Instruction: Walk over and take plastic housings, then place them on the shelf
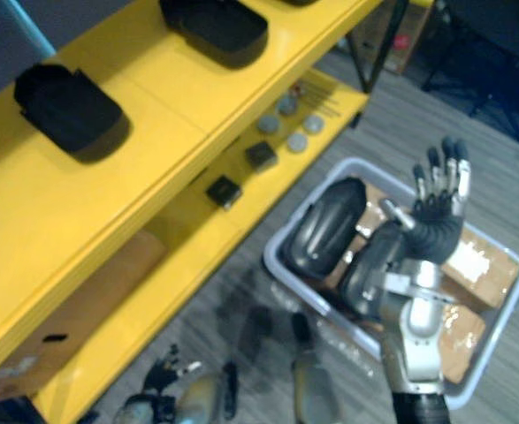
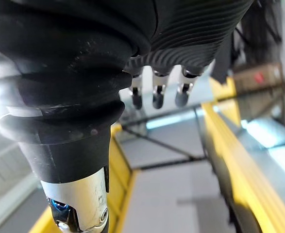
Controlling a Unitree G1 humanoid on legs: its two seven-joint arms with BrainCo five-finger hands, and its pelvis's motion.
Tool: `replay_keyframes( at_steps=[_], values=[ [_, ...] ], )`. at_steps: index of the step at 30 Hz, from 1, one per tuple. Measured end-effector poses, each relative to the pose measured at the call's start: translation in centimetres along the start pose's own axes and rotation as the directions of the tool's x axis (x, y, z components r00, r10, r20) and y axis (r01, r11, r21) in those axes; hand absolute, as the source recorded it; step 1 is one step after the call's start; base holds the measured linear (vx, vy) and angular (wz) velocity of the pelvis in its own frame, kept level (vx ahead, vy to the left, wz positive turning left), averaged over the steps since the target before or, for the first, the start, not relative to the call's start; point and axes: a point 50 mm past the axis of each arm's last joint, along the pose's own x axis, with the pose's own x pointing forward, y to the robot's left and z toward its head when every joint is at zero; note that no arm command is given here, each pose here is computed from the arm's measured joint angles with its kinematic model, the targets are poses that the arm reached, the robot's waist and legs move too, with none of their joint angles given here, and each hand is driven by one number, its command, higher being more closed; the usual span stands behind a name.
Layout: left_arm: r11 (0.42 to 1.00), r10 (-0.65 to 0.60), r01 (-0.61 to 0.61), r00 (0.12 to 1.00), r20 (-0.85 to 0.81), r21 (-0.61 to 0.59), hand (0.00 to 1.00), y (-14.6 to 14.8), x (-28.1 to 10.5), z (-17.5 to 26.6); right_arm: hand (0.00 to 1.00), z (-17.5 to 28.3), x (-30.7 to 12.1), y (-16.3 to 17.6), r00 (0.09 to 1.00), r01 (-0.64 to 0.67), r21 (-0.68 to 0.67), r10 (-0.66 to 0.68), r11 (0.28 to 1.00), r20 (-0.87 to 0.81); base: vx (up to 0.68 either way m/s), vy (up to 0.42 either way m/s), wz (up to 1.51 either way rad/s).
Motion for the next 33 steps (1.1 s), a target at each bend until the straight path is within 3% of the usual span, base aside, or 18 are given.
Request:
replay_keyframes(
  at_steps=[4, 8, 11, 13, 20, 31, 33],
  values=[
    [0.999, 0.002, 0.004, 0.990, 0.141, -0.043, 0.00, -1.1, 1.0, 3.3, 0.00, 0.3, 1.8, 1.2, 0.998, 0.013, -0.004, -0.013, 1.000, 0.062, -0.04, 0.035, 0.24],
    [0.995, -0.104, 0.100, 0.958, 0.268, 0.030, 0.00, -2.9, 0.6, 6.2, 0.00, -1.3, -0.4, -0.2, 0.989, 0.135, -0.086, -0.139, 0.987, -0.053, 0.00, 0.092, -0.20],
    [0.986, -0.159, 0.143, 0.958, 0.239, 0.083, 0.00, -3.5, -0.2, 5.5, 0.00, -2.5, -5.7, -2.7, 0.940, 0.240, -0.161, -0.271, 0.957, -0.207, -0.07, 0.214, -1.12],
    [0.985, -0.142, 0.119, 0.971, 0.194, 0.127, 0.00, -3.1, -0.6, 4.6, 0.00, -2.4, -8.1, -4.1, 0.920, 0.237, -0.202, -0.287, 0.950, -0.267, -0.18, 0.171, -1.70],
    [0.986, -0.078, 0.068, 0.995, 0.061, 0.151, 0.00, -0.5, -0.9, 2.4, 0.00, -1.3, -8.2, -5.2, 0.928, 0.247, -0.233, -0.298, 0.941, -0.222, -0.09, 0.037, -1.23],
    [0.996, -0.024, 0.026, 0.999, -0.022, 0.080, 0.00, 0.0, -1.2, 0.4, 0.00, -3.1, -12.0, -8.6, 0.756, 0.360, -0.274, -0.451, 0.892, -0.474, -0.02, -0.059, -0.45],
    [1.000, -0.003, 0.004, 1.000, -0.006, 0.022, 0.00, -0.1, -1.2, 0.6, 0.00, -4.1, -11.7, -8.8, 0.748, 0.369, -0.254, -0.448, 0.894, -0.490, 0.01, -0.004, -0.02]
  ],
)
